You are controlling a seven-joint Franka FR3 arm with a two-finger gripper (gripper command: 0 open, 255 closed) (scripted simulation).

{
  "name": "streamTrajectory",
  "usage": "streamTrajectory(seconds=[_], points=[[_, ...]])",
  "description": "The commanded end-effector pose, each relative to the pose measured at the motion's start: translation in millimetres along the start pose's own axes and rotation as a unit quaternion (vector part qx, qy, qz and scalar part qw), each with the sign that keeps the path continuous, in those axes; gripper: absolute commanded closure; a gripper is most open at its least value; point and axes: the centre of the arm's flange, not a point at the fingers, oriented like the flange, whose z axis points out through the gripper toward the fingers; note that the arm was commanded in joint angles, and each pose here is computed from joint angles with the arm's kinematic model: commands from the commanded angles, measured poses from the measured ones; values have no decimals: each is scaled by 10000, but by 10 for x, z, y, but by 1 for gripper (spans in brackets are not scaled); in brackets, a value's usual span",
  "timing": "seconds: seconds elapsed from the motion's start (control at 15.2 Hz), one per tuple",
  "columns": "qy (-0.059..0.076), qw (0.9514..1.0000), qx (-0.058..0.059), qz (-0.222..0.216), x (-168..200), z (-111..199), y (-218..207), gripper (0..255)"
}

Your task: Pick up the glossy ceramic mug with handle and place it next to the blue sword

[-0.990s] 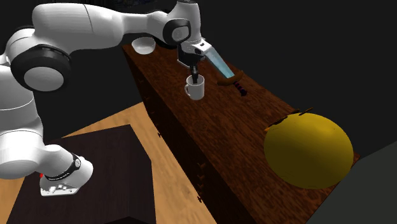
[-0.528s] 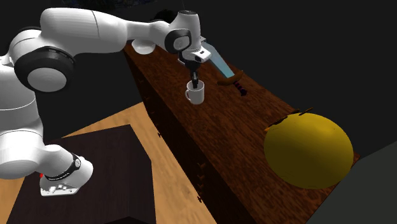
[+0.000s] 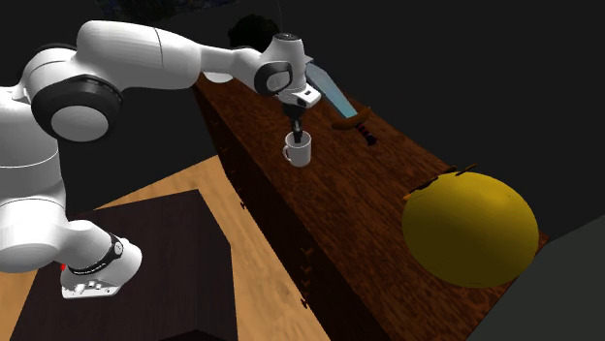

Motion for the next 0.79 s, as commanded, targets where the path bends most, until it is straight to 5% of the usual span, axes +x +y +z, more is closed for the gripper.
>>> streamTrajectory(seconds=[0.0,0.46,0.53,0.73], points=[[4,10000,2,1,-8,45,1,255],[4,10000,2,1,-8,46,0,255],[4,10000,2,1,-8,45,1,0],[4,10000,2,1,-8,45,1,0]])
